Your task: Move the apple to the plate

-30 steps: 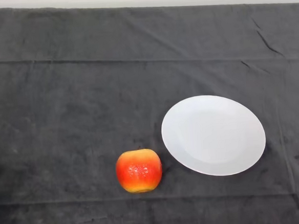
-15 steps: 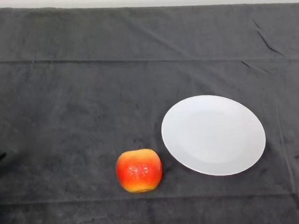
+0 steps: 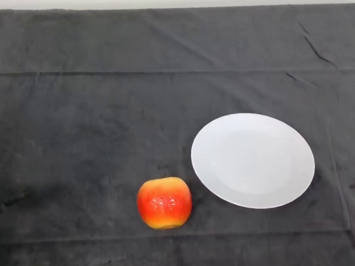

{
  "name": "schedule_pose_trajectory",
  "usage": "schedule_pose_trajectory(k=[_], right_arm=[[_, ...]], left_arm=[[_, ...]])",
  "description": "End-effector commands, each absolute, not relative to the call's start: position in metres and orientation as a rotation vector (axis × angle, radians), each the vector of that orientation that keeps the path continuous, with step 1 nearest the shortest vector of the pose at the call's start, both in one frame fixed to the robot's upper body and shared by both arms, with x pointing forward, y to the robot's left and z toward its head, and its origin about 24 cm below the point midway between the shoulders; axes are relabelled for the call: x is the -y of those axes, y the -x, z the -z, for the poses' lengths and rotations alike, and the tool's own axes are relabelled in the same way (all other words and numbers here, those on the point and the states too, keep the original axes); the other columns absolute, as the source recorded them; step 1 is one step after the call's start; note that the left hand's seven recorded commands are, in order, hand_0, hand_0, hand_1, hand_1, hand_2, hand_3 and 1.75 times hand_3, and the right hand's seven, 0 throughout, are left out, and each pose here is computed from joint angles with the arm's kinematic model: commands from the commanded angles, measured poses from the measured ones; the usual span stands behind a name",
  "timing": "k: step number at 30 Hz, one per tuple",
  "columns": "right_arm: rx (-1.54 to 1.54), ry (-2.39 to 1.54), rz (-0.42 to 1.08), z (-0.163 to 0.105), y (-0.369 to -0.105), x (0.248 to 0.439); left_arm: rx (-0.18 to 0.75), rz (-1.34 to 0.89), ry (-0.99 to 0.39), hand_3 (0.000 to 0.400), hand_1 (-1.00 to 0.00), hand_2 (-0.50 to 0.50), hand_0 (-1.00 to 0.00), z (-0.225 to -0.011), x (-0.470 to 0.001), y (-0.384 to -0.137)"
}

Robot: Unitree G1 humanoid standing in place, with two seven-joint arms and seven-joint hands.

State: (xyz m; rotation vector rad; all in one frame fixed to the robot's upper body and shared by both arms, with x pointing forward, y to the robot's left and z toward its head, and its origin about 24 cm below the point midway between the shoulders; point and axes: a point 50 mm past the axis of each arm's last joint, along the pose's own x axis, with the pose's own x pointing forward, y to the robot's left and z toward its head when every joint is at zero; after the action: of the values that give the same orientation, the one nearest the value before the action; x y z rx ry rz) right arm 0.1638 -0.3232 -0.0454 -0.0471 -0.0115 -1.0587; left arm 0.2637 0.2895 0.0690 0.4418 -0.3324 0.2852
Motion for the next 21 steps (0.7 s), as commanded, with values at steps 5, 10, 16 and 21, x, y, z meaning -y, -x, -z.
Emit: schedule_pose_trajectory(k=[5,10,16,21], right_arm=[[-0.228,-0.066,1.024,0.086,-0.146,0.276],[-0.228,-0.066,1.024,0.086,-0.146,0.276],[-0.228,-0.066,1.024,0.086,-0.146,0.276],[-0.228,-0.066,1.024,0.086,-0.146,0.276]], left_arm=[[0.355,-0.136,-0.518,0.0,0.0,0.0,0.0,-0.077,-0.261,-0.266],[0.338,-0.057,-0.527,0.0,0.0,0.0,0.0,-0.072,-0.241,-0.268],[0.309,0.028,-0.529,0.0,0.0,0.0,0.0,-0.065,-0.222,-0.268],[0.275,0.098,-0.531,0.0,0.0,0.0,0.0,-0.056,-0.208,-0.266]])
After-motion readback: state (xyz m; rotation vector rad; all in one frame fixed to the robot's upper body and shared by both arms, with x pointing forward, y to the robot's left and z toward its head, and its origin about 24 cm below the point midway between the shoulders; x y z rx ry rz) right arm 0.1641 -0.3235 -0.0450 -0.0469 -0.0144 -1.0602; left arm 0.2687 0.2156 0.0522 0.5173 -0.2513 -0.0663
